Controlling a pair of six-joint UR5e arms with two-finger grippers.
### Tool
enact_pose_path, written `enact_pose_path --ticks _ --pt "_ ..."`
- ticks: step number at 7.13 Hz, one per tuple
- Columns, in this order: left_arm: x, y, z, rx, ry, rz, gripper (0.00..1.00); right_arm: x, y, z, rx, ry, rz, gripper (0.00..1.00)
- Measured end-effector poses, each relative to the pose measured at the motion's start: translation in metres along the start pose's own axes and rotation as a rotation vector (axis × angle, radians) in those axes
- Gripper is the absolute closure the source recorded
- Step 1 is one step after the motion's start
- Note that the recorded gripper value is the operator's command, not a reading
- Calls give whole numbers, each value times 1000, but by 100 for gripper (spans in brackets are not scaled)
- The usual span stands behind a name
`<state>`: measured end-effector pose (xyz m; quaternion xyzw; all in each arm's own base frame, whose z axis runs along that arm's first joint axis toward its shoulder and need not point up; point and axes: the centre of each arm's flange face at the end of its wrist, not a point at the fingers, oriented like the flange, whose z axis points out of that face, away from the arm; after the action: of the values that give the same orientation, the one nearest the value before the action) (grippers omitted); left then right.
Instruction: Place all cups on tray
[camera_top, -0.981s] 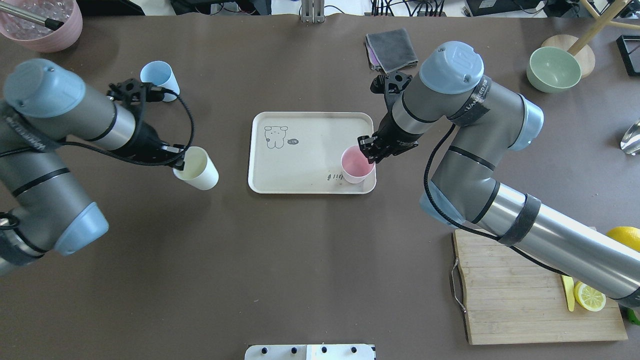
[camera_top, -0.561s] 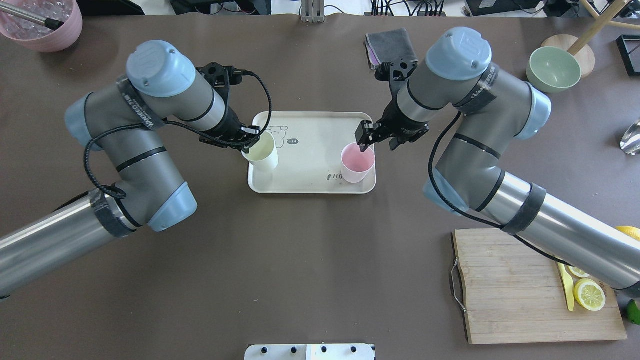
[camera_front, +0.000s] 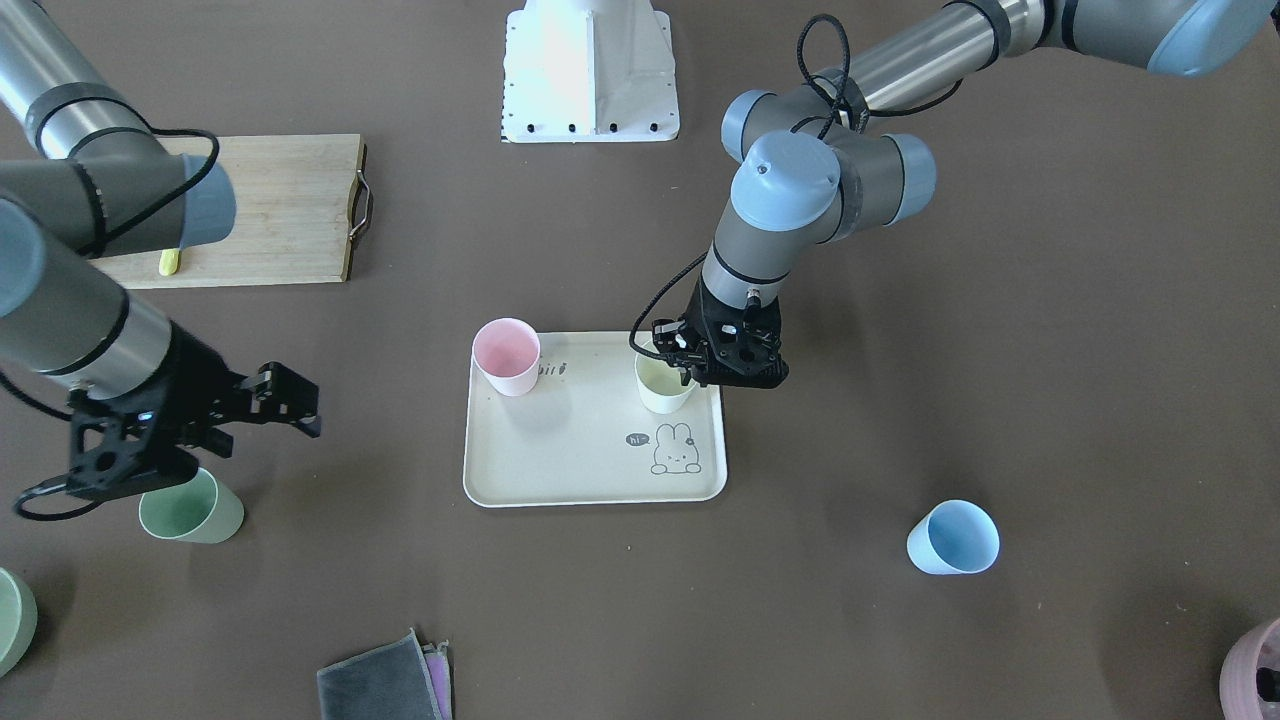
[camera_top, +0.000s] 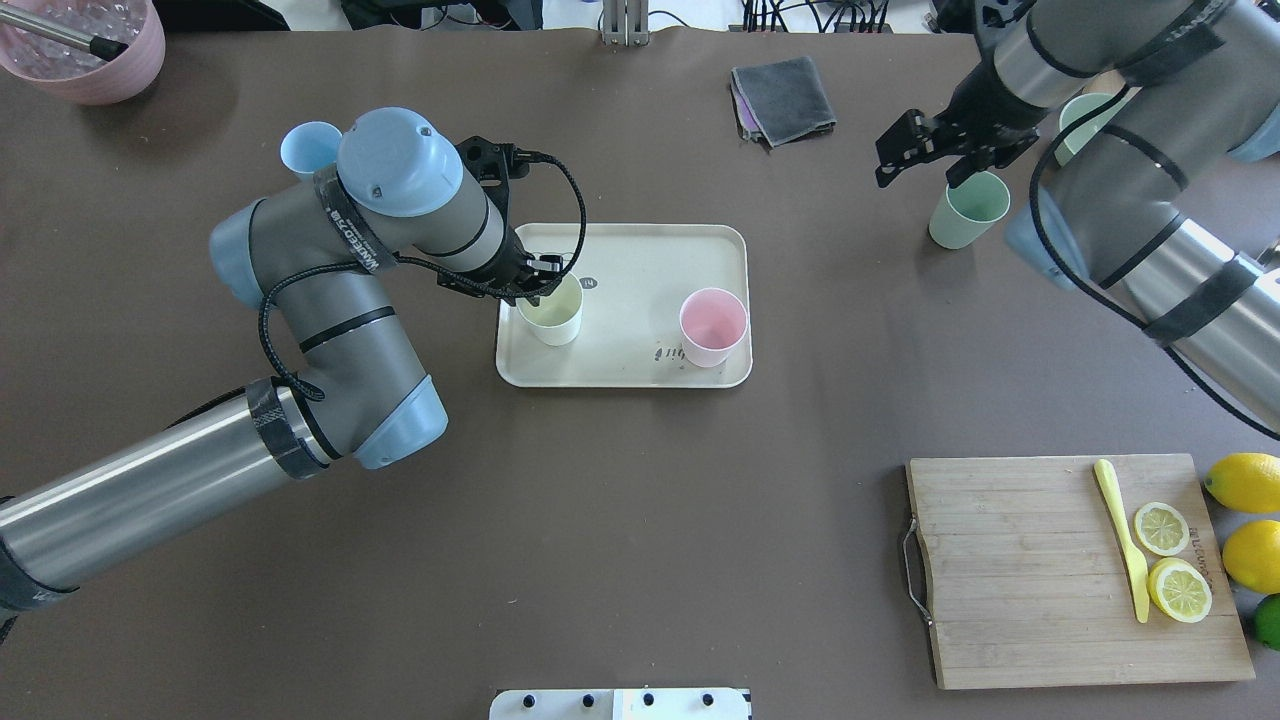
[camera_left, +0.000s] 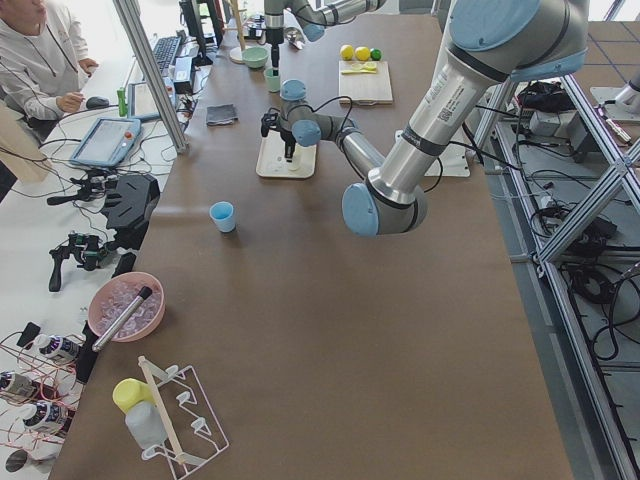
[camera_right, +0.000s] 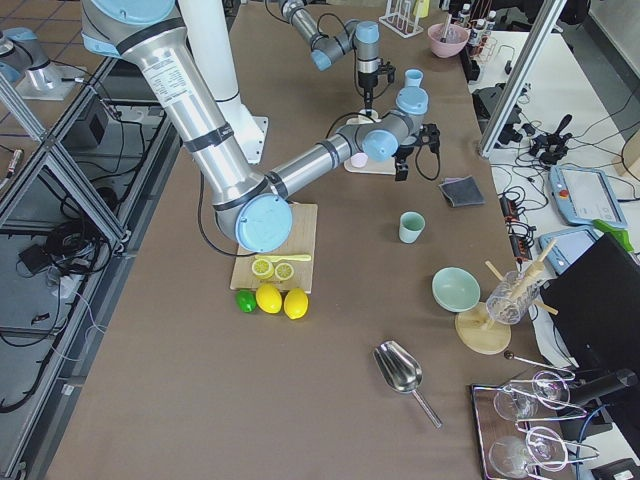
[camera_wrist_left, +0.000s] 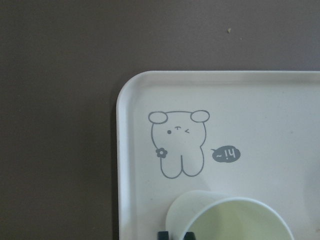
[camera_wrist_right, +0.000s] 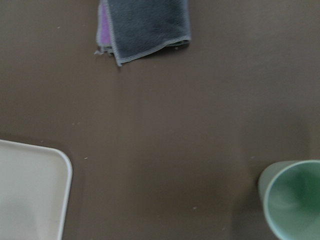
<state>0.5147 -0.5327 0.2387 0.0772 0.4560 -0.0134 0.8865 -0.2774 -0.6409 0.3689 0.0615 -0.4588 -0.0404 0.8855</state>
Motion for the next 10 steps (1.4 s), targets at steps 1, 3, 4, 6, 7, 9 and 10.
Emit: enact_pose_path --ticks 1,3,4,6,7,9,10 --pt "-11 -18 -16 1 11 -2 2 47 -16 -2 -2 37 -4 13" --pt "-51 -72 -68 7 5 18 2 100 -28 15 -17 114 6 12" --pt "-69 -91 -90 13 -11 27 2 106 -23 30 -37 131 6 12" --pt "-94 -111 -114 30 -34 22 2 110 -2 63 -85 143 0 94" --pt "-110 -123 -128 32 -62 35 2 113 6 72 -101 146 -1 100" --pt "-173 -154 -150 22 -142 119 2 110 7 75 -108 144 3 100" --pt "-219 -171 -152 11 -180 151 2 102 3 72 -105 136 4 100"
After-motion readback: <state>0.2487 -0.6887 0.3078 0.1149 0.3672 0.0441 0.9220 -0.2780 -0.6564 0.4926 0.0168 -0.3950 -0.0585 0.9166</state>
